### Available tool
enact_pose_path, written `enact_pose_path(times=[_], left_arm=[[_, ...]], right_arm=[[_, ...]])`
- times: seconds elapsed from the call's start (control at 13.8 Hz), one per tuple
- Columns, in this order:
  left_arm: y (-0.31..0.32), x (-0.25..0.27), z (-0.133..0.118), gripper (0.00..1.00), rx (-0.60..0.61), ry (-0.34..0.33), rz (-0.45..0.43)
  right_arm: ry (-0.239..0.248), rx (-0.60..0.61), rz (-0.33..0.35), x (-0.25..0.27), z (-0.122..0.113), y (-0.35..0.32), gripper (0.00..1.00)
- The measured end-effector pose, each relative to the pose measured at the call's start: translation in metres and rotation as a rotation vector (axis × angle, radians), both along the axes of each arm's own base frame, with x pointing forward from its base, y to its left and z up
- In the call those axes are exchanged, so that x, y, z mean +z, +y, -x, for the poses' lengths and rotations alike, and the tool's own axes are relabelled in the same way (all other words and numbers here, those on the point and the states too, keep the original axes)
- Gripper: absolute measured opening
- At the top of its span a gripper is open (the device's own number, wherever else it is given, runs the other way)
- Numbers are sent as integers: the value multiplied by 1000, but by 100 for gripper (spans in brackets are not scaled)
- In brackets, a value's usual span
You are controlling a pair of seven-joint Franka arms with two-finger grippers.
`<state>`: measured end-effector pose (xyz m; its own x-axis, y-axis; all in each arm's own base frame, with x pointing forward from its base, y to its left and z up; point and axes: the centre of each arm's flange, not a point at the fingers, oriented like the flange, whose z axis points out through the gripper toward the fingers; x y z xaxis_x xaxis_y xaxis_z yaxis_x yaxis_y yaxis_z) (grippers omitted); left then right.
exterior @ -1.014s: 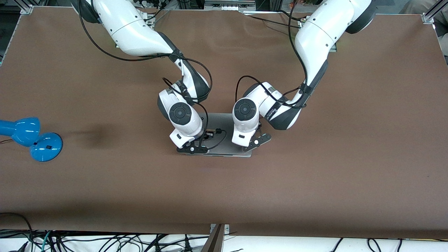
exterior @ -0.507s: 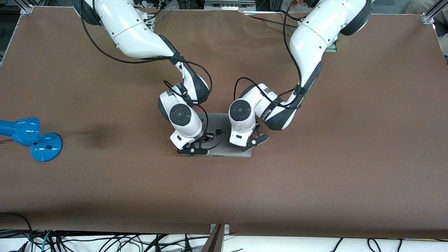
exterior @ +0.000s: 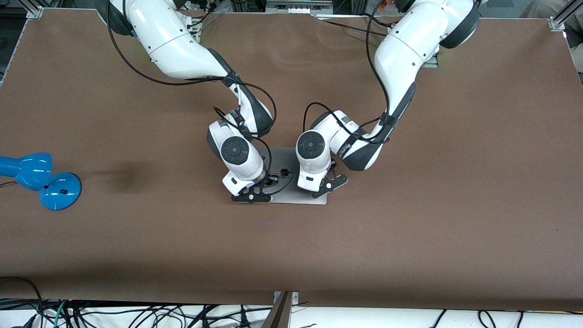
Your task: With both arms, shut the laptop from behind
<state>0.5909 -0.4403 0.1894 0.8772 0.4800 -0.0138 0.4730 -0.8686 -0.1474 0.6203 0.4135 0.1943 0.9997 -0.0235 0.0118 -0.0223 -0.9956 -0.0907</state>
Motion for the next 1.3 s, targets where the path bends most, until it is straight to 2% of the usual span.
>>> enact_pose_path(times=[0.51,0.58,0.65,0.72,0.8,0.87,1.09,1.3], left_arm=[[0,1,-2,1,2,-4,1],[1,3,-4,1,5,-8,3],[2,6,-6,6,8,-14,5],[3,11,-10,12,13,-22,8],[8,19,-15,12,22,-26,5],[14,27,-19,17,31,-22,-5],[30,55,-26,47,47,-15,-30],[49,89,-33,75,32,1,-47]], right_arm=[[-14,5,-7,1,-2,0,1],[-16,4,-7,2,-2,0,4],[-14,3,-5,2,-3,-1,4],[-11,1,-2,3,-4,-2,12],[-9,-1,1,6,-6,-4,23],[-11,-5,3,11,-9,-6,32],[-16,-15,6,42,-18,-12,61],[6,-35,23,96,-29,-21,93]])
